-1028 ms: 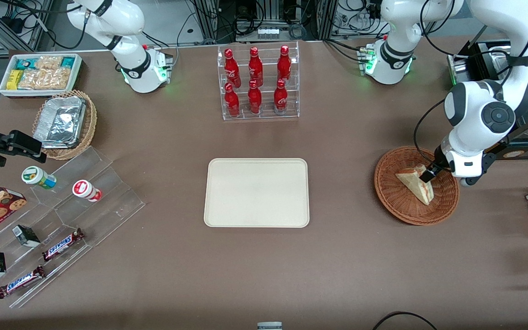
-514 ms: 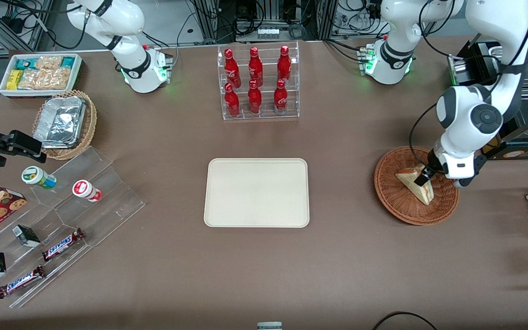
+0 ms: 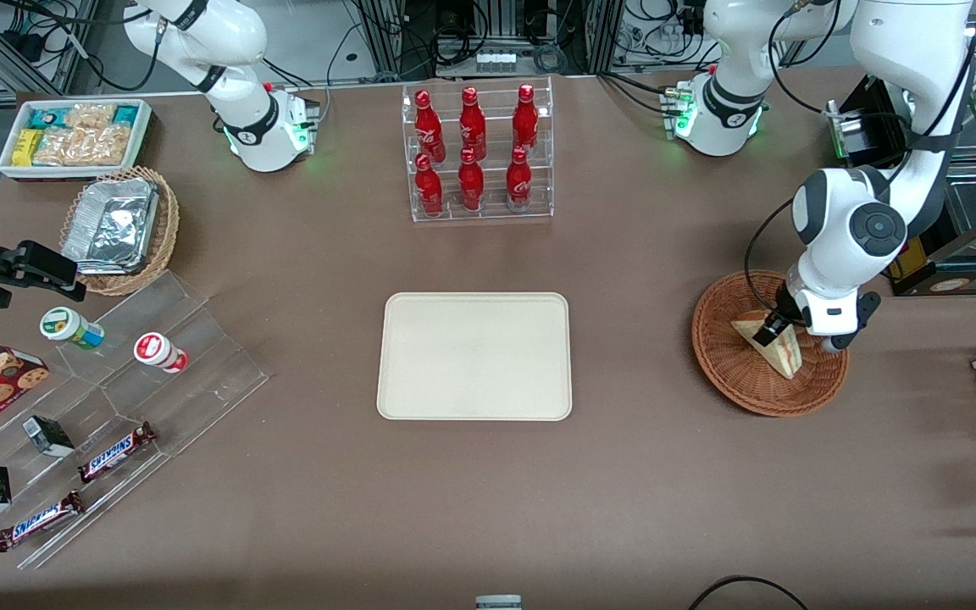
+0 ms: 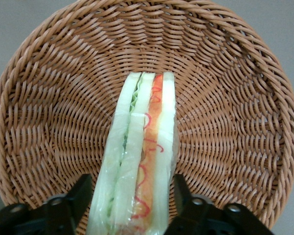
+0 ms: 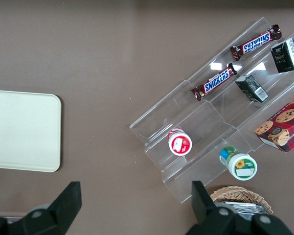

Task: Place sandwich from basket to tray
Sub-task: 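Close the left gripper on the sandwich and lift it, then carry the held sandwich over the cream tray and lower it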

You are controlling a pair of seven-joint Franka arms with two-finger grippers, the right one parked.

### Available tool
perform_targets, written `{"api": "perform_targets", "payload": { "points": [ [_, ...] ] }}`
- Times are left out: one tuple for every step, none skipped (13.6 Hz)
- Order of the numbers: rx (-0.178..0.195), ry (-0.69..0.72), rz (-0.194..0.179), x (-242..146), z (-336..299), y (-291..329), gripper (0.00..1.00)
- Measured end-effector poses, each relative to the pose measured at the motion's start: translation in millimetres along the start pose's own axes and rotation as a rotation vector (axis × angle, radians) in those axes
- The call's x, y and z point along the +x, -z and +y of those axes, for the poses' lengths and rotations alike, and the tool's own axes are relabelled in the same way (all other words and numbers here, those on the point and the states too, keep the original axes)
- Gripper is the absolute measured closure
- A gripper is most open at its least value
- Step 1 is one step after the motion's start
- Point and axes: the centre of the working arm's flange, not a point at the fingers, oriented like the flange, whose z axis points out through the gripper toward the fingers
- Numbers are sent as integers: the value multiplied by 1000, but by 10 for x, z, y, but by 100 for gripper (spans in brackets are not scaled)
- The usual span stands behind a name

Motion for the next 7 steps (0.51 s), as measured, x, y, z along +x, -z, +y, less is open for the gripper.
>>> {"api": "perform_targets", "payload": {
  "points": [
    [0, 0, 0, -1, 1, 1, 41],
    [1, -2, 0, -4, 7, 14, 50],
    [5, -3, -2, -6, 15, 47, 59],
    [16, -8, -8, -12, 25, 108, 63],
    [26, -18, -11, -22, 54, 221, 66],
    [36, -35, -13, -53, 114, 387, 68],
    [49, -58, -15, -116, 213, 608, 70]
  ]
}}
